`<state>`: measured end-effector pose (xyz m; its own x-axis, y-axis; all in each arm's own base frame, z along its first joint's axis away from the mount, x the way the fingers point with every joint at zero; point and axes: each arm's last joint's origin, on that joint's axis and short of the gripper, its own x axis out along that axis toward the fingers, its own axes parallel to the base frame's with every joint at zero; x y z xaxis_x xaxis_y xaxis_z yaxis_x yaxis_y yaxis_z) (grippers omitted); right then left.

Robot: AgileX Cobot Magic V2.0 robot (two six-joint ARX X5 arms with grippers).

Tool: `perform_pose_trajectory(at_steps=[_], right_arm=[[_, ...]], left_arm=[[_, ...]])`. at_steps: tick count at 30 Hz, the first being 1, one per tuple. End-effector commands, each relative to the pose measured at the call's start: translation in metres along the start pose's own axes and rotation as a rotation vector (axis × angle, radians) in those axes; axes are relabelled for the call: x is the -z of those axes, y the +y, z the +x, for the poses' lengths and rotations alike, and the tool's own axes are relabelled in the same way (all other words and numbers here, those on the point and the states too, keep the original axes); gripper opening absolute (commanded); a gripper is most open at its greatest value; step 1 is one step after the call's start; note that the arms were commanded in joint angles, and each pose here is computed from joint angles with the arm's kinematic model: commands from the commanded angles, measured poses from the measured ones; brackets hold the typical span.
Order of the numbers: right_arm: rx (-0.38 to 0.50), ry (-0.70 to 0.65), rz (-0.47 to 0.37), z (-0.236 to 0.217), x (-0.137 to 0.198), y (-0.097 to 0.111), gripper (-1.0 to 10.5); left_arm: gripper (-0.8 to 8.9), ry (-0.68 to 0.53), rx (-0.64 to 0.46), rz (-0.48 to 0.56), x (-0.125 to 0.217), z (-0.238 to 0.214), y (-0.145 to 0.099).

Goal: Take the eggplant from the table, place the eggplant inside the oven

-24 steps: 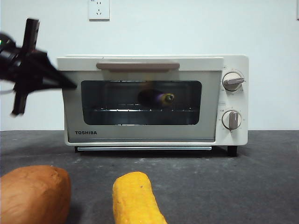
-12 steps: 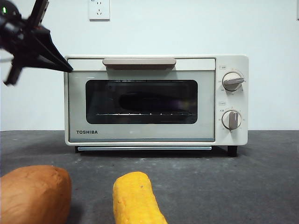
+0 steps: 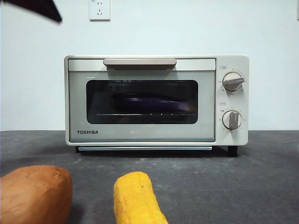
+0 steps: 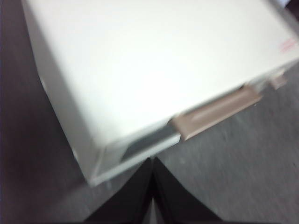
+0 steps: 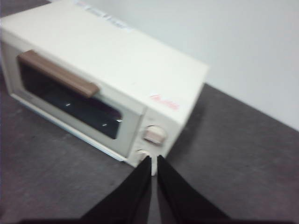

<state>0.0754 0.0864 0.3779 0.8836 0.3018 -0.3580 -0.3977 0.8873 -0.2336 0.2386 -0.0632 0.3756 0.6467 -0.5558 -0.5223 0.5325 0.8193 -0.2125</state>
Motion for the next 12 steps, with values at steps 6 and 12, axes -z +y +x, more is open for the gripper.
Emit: perform_pose_trajectory(at_steps=[6, 12], right_arm=[[-0.081, -0.04, 0.045, 0.04, 0.031, 0.03, 0.0], [-0.118, -0.134, 0.124, 0.061, 0.063, 0.038, 0.0]], left_arm=[[0.07, -0.206, -0.12, 0.022, 0.044, -0.022, -0.029], [0.07, -0.293, -0.136, -0.025, 0.104, -0.029, -0.034]])
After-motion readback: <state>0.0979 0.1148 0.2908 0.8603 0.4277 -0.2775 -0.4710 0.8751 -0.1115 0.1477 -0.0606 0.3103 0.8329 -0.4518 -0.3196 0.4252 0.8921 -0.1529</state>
